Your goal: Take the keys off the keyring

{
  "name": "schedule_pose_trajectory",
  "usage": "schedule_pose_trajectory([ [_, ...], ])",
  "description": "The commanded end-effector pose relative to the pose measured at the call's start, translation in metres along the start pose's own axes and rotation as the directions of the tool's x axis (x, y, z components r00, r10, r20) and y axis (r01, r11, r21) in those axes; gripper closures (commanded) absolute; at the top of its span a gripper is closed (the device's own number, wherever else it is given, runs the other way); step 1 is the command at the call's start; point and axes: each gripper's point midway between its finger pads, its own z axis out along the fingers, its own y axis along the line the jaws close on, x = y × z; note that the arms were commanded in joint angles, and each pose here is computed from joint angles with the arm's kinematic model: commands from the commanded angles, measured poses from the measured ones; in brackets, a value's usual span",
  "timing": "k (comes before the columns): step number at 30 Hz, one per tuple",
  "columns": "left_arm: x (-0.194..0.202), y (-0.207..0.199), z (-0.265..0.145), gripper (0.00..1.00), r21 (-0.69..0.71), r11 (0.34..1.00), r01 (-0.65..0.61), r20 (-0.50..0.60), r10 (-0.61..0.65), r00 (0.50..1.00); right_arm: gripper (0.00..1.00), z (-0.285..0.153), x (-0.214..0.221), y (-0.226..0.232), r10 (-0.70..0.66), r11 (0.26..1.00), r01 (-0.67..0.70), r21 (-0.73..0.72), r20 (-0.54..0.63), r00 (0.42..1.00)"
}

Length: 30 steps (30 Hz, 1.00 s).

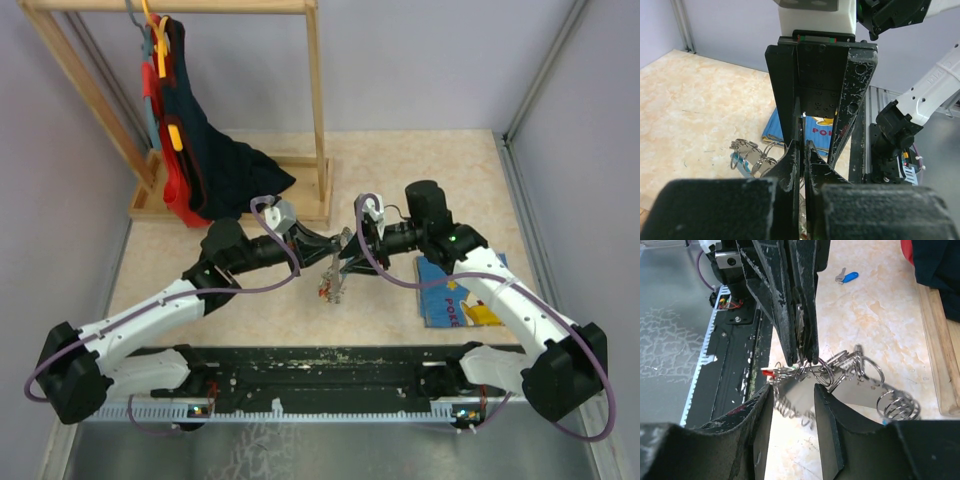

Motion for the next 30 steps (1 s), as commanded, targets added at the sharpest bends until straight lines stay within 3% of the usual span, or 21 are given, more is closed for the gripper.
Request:
schedule_pose_trajectory([
  [1,-0.028,-0.008,0.005,1.0,0.046,0.999,-0.019,0.087,0.014,0.996,0.61,-0.003,-0.026,0.0,-0.066,0.998,0.066,0.003,0.057,0.996],
  [30,-0.021,-0.004,0.008,1.0,0.035,0.999,0.023,0.094,-0.026,0.995,0.65,-0.018,-0.029,0.002,-0.138,0.99,0.138,0.026,0.031,0.99],
])
